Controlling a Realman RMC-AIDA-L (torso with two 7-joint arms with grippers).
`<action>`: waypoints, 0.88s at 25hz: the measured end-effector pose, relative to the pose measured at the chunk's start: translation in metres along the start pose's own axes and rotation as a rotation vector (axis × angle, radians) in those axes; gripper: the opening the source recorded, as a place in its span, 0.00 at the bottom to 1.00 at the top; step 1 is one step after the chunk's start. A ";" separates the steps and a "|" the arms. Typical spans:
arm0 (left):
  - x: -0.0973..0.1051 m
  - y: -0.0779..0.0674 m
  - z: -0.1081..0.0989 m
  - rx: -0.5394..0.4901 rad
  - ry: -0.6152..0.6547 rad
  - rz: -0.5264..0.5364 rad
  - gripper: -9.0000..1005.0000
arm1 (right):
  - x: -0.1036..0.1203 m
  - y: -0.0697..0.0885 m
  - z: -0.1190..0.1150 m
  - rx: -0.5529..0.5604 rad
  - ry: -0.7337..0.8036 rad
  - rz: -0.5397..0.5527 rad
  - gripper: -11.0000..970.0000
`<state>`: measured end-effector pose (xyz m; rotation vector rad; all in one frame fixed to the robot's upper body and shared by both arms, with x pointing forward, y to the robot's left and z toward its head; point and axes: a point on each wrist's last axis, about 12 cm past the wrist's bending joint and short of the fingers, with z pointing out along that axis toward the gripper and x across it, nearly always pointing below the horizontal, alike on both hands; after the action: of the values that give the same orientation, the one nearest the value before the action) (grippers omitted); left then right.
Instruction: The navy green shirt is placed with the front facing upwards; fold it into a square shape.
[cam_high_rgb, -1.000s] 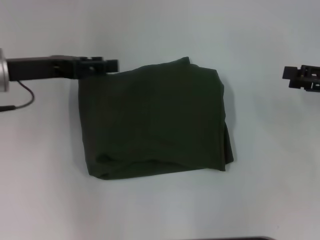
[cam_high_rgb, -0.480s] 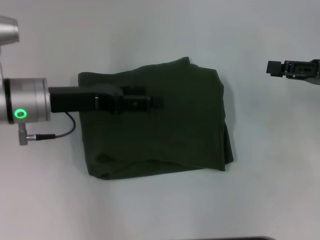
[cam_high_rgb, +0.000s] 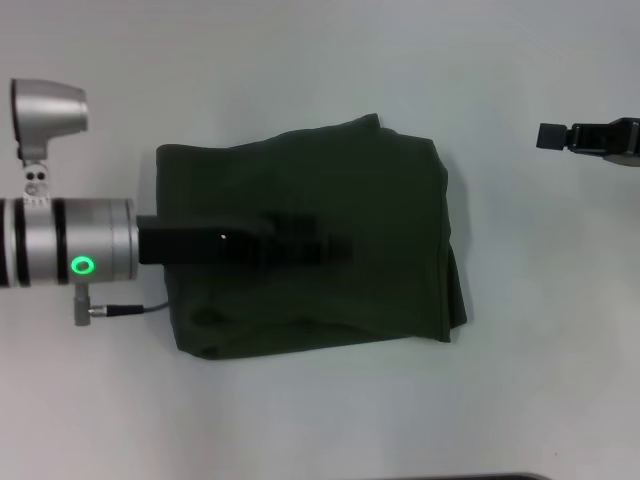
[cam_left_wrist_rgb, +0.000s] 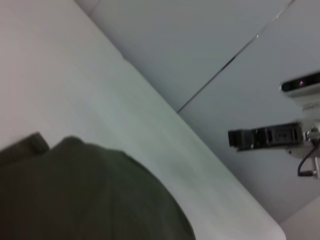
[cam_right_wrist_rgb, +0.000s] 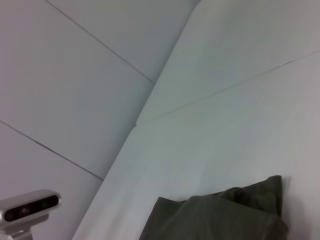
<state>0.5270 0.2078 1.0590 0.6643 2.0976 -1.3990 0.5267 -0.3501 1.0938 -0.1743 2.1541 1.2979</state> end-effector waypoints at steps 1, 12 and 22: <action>0.002 0.000 0.002 -0.002 0.009 -0.002 0.92 | 0.000 0.000 0.001 -0.002 0.004 -0.001 0.13; 0.017 0.009 0.021 -0.074 0.099 -0.026 0.91 | -0.001 0.002 0.006 -0.011 0.024 -0.012 0.08; 0.001 -0.015 0.014 0.120 0.031 0.039 0.91 | -0.006 0.010 0.034 -0.035 0.078 -0.079 0.08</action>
<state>0.5189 0.1898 1.0639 0.7748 2.0254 -1.5109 0.5420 -0.3175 1.0931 -0.3256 2.1671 1.3045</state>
